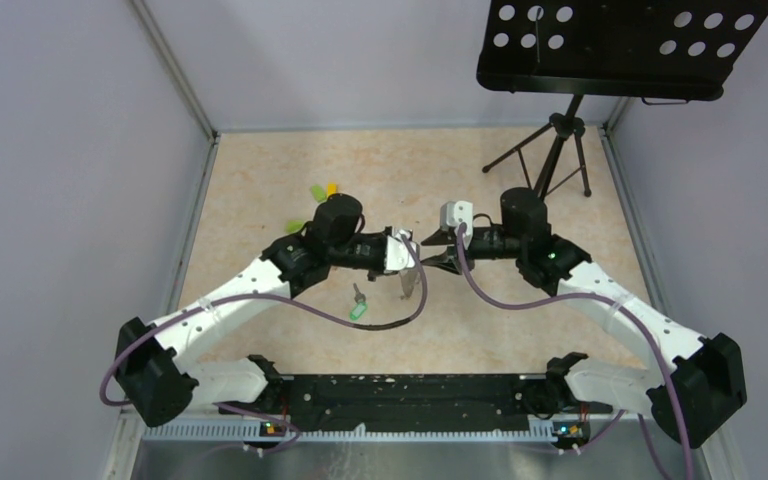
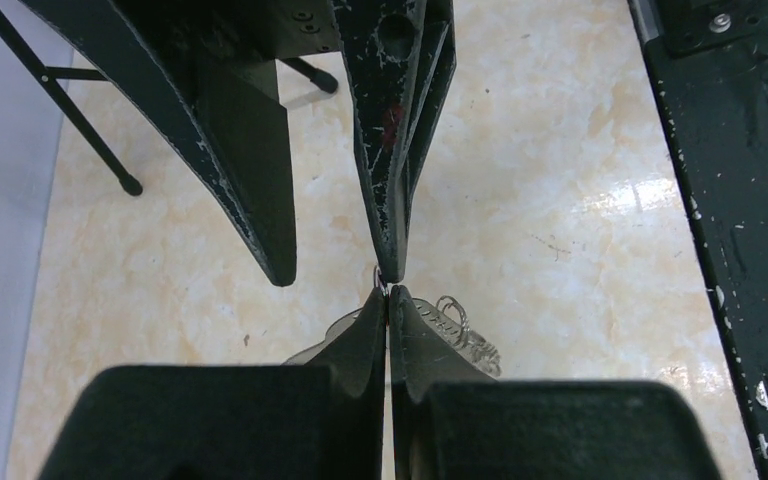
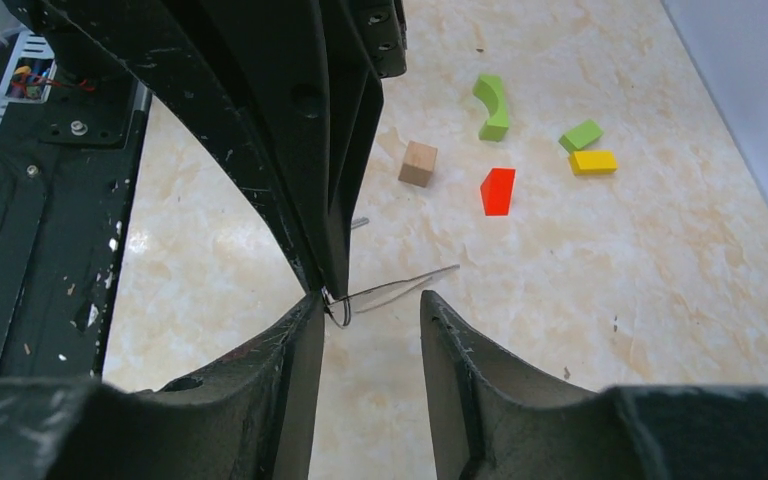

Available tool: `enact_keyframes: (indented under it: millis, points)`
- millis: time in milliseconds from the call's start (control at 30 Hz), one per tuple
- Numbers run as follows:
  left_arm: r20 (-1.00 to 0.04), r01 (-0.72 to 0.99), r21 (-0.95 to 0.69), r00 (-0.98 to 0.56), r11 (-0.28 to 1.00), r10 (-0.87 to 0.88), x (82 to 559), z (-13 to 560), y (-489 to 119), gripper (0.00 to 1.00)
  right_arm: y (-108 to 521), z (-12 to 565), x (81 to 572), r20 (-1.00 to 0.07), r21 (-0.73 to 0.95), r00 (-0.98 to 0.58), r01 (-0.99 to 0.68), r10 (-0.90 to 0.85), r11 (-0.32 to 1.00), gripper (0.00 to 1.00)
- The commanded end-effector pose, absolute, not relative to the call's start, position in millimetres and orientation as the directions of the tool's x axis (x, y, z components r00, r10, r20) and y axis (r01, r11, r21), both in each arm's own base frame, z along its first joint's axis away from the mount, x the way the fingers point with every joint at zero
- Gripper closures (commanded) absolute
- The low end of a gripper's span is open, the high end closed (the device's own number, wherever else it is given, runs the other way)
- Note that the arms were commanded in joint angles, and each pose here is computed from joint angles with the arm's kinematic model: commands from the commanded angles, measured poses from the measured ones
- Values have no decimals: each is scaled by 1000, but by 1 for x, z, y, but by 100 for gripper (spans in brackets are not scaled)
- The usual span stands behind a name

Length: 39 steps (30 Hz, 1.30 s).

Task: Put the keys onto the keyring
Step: Adjust the keyring.

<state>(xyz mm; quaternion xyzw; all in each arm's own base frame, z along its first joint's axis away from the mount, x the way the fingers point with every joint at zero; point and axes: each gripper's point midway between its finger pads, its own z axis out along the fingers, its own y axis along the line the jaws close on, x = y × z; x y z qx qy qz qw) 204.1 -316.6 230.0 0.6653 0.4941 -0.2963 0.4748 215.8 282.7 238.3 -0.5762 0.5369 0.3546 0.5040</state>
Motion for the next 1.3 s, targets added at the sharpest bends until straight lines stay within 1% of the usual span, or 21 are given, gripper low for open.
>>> enact_keyframes:
  millis: [0,67,167,333,433,567,667,933,1267]
  points:
    - [-839,902,431,410,-24,357,209,258,-316,100,286,246,214,-939,-263,243,-963,-243,53,60]
    - [-843,901,433,411,-16,347,209,260,-317,100,287,244,212,-940,-259,242,-965,-242,41,60]
    - [-847,903,429,407,-10,342,209,259,-317,100,288,241,211,-940,-254,239,-967,-244,30,65]
    - [-854,906,424,400,-2,334,208,262,-317,100,288,238,210,-938,-249,235,-968,-253,23,68]
    - [-864,911,413,387,14,321,206,265,-315,100,287,240,210,-937,-255,241,-967,-254,24,73]
    - [-894,921,386,359,53,267,208,270,-309,100,286,245,207,-937,-261,247,-965,-245,23,75]
    - [-928,941,330,310,72,208,211,274,-305,100,286,250,205,-941,-258,247,-966,-232,20,76]
    - [-980,982,184,182,28,86,206,269,-303,100,286,256,201,-947,-250,242,-968,-212,13,76]
    - [-992,992,116,117,-46,34,196,261,-304,100,286,257,203,-953,-237,227,-971,-203,27,76]
